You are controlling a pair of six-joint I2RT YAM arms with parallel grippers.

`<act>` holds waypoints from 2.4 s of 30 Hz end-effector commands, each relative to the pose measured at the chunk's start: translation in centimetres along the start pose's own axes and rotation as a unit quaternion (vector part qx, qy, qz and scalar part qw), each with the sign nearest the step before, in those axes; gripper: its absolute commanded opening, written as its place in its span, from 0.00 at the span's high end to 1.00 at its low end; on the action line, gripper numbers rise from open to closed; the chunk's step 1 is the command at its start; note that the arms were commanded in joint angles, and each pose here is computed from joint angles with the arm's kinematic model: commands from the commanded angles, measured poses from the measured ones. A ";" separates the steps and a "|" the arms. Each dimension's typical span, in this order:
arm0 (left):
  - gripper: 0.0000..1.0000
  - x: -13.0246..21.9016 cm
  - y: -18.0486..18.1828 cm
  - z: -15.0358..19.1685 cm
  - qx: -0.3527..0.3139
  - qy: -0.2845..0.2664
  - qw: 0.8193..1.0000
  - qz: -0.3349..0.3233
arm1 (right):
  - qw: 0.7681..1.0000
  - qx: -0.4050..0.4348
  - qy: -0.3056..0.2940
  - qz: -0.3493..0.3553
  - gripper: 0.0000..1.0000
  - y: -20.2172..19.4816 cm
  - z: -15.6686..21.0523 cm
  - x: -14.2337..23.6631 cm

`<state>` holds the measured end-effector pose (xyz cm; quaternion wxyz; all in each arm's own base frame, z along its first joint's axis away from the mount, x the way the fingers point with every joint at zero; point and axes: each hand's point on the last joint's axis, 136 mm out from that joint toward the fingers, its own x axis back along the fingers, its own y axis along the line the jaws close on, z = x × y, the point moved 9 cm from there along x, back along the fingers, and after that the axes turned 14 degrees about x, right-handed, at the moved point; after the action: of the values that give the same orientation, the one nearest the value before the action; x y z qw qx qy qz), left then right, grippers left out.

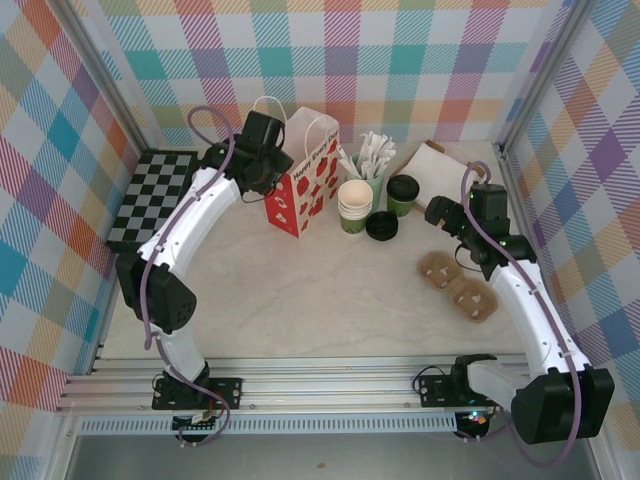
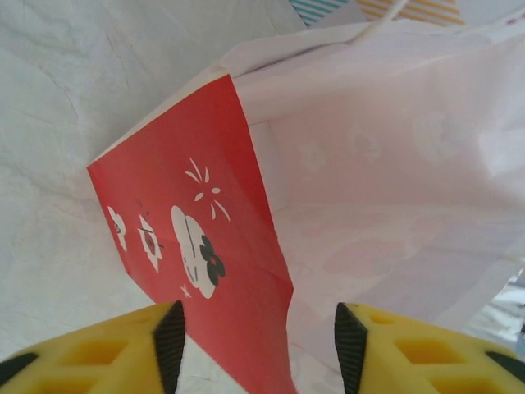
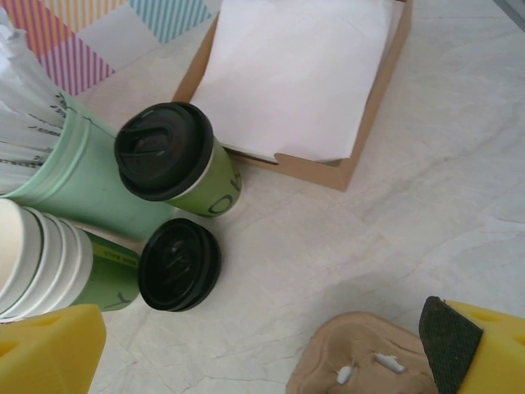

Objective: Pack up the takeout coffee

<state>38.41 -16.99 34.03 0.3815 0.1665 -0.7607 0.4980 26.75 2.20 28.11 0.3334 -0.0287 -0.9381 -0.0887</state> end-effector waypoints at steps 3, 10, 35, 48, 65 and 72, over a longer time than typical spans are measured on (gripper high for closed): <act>0.77 0.9 -0.1 -0.3 -0.024 -0.008 1.000 -0.014 | 0.999 -0.004 -0.009 0.032 0.00 -0.6 -0.4 1.3; 0.89 4.2 1.2 -1.7 -0.039 -0.067 0.997 -0.030 | 0.999 -0.003 0.014 0.037 0.00 -0.7 0.0 1.6; 1.00 15.0 11.2 0.8 -0.148 0.093 0.980 0.093 | 0.991 -0.020 0.130 -0.005 0.00 0.3 1.2 -0.6; 1.00 13.9 11.5 5.8 -0.188 0.262 0.923 0.212 | 0.969 -0.052 0.240 0.039 0.00 -1.4 4.2 -1.2; 0.00 13.8 11.5 4.9 -0.275 0.219 0.919 0.178 | 0.946 -0.071 0.301 0.101 0.15 -5.2 10.8 -4.5; 0.00 16.2 11.1 1.0 -0.204 0.023 0.955 0.213 | 0.940 -0.076 0.321 0.090 0.21 -5.2 12.4 -6.8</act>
<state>19.99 -12.77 37.02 0.4048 -0.1499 -0.8194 0.3772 23.24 -0.69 13.84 0.6321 -0.1132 -0.7561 -0.1261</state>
